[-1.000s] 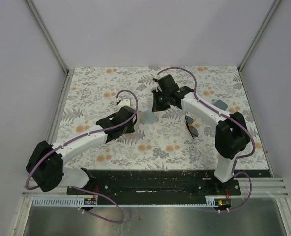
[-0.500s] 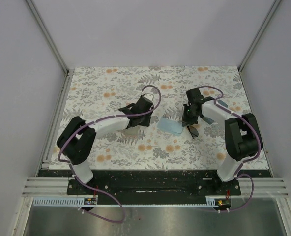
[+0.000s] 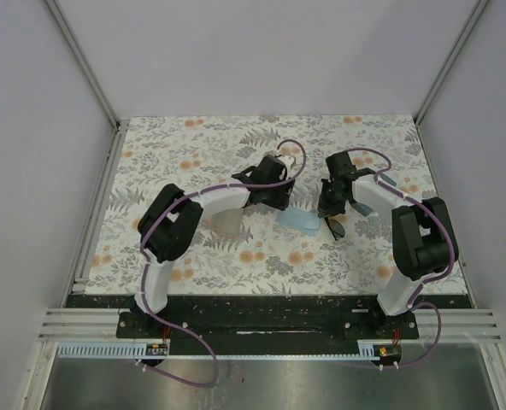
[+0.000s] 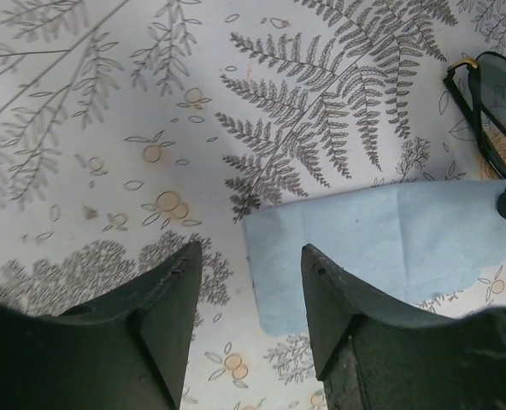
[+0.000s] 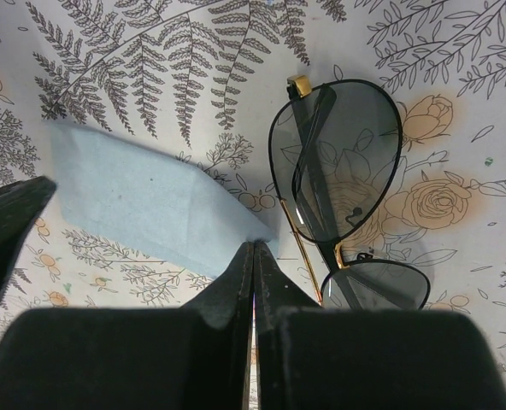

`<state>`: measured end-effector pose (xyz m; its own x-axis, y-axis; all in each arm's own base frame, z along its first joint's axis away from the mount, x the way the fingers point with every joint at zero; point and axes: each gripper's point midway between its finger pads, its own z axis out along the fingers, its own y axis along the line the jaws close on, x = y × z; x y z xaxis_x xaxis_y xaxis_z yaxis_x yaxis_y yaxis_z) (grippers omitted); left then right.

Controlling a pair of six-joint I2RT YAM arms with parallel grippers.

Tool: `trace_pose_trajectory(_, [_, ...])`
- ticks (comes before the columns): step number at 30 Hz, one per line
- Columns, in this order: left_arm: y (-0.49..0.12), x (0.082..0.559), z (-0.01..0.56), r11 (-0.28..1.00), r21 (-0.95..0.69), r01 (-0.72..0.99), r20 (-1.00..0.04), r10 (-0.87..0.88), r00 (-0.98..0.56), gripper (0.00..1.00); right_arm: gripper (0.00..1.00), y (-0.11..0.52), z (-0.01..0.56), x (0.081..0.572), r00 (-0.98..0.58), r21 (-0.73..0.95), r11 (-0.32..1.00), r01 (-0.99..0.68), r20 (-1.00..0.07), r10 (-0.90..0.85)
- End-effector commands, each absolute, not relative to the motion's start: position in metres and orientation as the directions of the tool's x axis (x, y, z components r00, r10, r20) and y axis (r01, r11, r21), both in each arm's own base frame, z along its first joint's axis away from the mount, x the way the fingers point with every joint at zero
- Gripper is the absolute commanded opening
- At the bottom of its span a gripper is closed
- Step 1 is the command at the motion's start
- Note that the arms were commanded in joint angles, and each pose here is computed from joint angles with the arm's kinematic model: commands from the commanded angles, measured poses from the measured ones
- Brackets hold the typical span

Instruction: Organize the sunglasses

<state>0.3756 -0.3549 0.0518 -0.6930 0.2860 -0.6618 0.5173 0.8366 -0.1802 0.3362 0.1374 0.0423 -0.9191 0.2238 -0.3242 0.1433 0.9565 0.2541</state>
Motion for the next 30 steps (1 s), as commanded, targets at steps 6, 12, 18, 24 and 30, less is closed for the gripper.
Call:
trace_pose_trajectory(6, [-0.386,0.384,0.036,0.776,-0.261,0.575,-0.637,0.309,-0.707,0.52,0.0,0.147,0.059,0.347,-0.9,0.318,0.942,0.111,-0.37,0.231])
trace_pose_trajectory(12, [-0.382,0.382,0.022,0.782,-0.286,0.555,-0.608,0.299,-0.735,0.36,0.0,0.149,0.062,0.347,-0.899,0.331,0.938,0.108,-0.369,0.234])
trace_pose_trajectory(18, [-0.376,0.37,0.015,0.784,-0.31,0.538,-0.576,0.296,-0.762,0.2,0.0,0.151,0.064,0.348,-0.899,0.337,0.936,0.103,-0.371,0.233])
trace_pose_trajectory(24, [-0.371,0.362,0.01,0.785,-0.337,0.52,-0.568,0.271,-0.777,0.0,0.0,0.15,0.063,0.348,-0.9,0.339,0.935,0.107,-0.367,0.236])
trace_pose_trajectory(30, [-0.372,0.364,0.027,0.782,-0.354,0.513,-0.598,0.232,-0.767,0.0,0.0,0.153,0.065,0.35,-0.901,0.351,0.931,0.099,-0.366,0.233])
